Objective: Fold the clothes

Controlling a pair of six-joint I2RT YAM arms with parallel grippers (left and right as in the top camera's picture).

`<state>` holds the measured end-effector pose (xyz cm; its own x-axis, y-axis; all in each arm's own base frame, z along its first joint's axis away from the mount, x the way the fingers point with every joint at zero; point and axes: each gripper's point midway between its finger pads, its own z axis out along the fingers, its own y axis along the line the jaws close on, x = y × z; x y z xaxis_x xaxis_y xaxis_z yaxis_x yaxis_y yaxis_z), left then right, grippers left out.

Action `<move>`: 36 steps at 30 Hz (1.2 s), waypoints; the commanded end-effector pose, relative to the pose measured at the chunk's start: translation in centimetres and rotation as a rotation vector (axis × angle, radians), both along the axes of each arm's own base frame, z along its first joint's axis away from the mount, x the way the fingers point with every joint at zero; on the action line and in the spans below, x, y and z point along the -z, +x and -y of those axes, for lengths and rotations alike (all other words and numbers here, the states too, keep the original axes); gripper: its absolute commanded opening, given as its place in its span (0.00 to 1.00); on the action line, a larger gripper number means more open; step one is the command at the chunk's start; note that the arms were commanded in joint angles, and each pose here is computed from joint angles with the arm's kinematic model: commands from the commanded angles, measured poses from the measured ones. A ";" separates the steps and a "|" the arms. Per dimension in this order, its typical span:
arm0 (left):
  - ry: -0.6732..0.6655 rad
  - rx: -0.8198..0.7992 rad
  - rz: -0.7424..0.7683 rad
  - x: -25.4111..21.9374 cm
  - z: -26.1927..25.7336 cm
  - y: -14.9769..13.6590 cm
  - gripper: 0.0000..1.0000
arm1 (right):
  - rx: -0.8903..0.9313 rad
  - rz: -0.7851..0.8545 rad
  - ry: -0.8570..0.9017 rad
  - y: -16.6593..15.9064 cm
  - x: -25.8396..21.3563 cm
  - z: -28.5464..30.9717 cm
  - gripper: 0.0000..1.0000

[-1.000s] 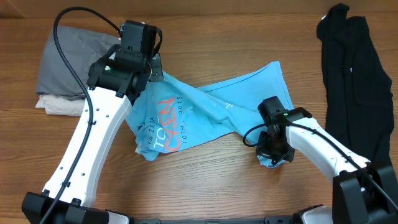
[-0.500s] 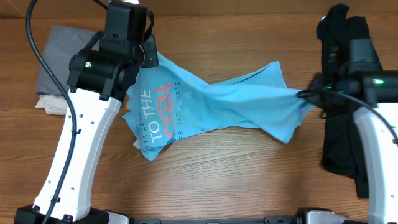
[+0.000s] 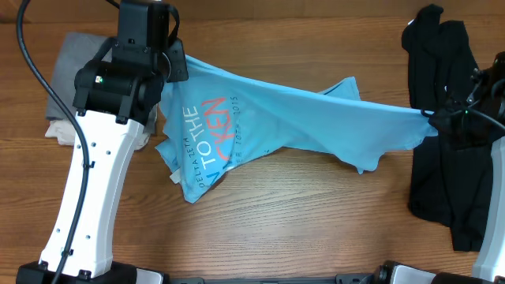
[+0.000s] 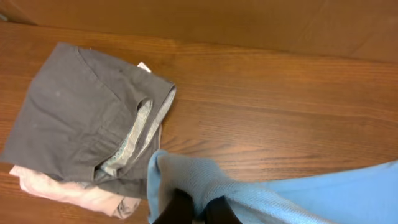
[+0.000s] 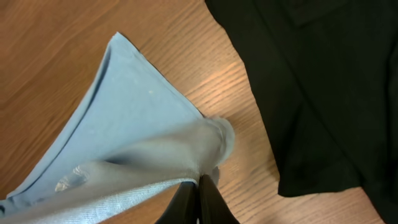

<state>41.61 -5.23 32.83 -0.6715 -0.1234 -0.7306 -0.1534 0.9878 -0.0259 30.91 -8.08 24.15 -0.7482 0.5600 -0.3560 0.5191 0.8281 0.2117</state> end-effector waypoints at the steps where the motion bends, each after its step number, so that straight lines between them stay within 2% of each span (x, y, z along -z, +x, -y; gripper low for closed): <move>1: -0.012 -0.001 0.089 -3.2 -0.3 0.2 0.04 | -0.006 0.063 -0.014 0.7 -2.0 0.3 0.04; 7: -0.066 0.039 0.184 -8.6 0.3 -1.1 0.04 | 0.006 0.170 -0.052 0.5 -7.8 0.7 0.04; 11: -0.130 0.113 0.277 -14.1 1.2 -3.7 0.04 | 0.033 0.283 -0.095 -1.2 -13.9 1.0 0.04; 14: -0.186 0.174 0.388 -19.0 1.6 -6.8 0.04 | 0.066 0.395 -0.145 -4.0 -19.2 1.1 0.04; 19: -0.222 0.212 0.530 -23.8 1.3 -11.1 0.04 | 0.079 0.506 -0.205 -6.4 -23.3 0.8 0.04; 23: -0.202 0.214 0.585 -25.2 0.8 -12.2 0.04 | 0.078 0.520 -0.211 -6.5 -23.7 0.7 0.04; 26: -0.177 0.184 0.571 -24.7 0.4 -11.2 0.04 | 0.058 0.498 -0.192 -5.4 -23.1 0.9 0.04; 29: -0.146 0.151 0.532 -23.3 0.3 -8.6 0.04 | 0.014 0.471 -0.163 -3.1 -22.0 1.2 0.04; 35: -0.104 0.162 0.461 -19.0 2.3 0.9 0.04 | -0.044 0.427 -0.107 4.4 -18.6 3.1 0.04; 36: -0.098 0.157 0.460 -17.7 2.6 3.9 0.04 | -0.060 0.432 -0.106 7.0 -17.7 3.5 0.04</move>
<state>40.13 -7.92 53.37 -0.2803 -0.1661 -0.9454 0.0860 0.9766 -0.1971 34.44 -11.13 43.15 -0.5292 0.4889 -0.6935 0.3879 0.8663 0.3147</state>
